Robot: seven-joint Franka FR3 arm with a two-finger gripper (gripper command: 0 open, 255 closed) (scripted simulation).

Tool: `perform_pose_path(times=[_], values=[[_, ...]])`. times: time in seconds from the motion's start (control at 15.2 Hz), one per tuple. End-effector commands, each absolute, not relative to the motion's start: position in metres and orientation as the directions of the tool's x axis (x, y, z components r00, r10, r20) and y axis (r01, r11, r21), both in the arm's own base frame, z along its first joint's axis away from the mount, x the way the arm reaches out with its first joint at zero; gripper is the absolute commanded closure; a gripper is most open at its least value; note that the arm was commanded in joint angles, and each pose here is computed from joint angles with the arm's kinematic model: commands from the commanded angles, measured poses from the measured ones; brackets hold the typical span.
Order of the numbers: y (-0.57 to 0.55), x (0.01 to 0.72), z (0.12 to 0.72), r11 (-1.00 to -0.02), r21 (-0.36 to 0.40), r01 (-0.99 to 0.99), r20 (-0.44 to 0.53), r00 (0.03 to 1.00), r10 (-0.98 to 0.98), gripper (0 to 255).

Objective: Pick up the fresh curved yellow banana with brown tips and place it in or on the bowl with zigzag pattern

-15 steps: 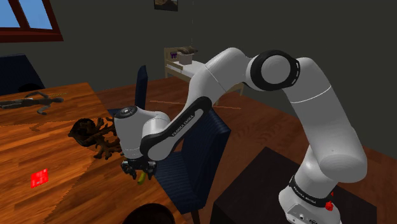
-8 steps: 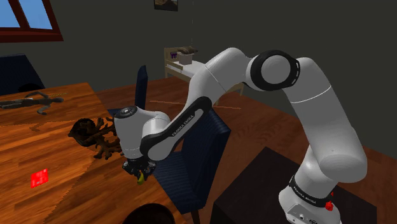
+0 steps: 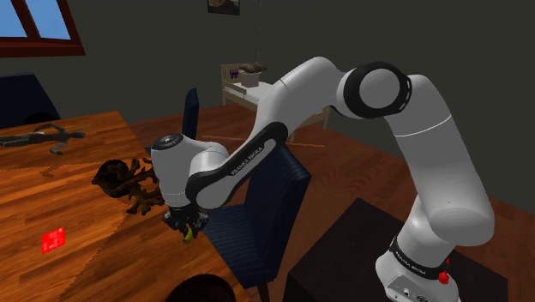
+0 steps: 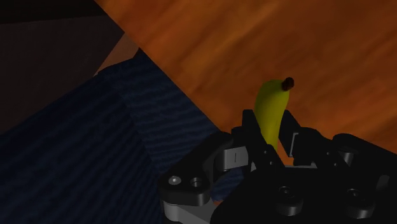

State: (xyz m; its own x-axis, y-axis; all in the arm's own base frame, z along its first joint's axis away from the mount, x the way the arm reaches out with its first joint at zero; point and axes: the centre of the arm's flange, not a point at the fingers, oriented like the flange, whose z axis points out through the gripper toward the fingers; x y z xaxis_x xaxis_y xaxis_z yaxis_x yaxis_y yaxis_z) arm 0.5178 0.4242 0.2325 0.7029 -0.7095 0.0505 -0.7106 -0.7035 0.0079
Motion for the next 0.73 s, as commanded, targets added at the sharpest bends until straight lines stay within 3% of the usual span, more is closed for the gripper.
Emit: perform_pose_path(times=[0.0,0.66], values=[[0.423,0.517,0.244,-0.703,0.008,-0.711,0.05,0.703,-0.71,255],[0.423,0.517,0.296,-0.703,0.008,-0.711,0.05,0.703,-0.71,255]])
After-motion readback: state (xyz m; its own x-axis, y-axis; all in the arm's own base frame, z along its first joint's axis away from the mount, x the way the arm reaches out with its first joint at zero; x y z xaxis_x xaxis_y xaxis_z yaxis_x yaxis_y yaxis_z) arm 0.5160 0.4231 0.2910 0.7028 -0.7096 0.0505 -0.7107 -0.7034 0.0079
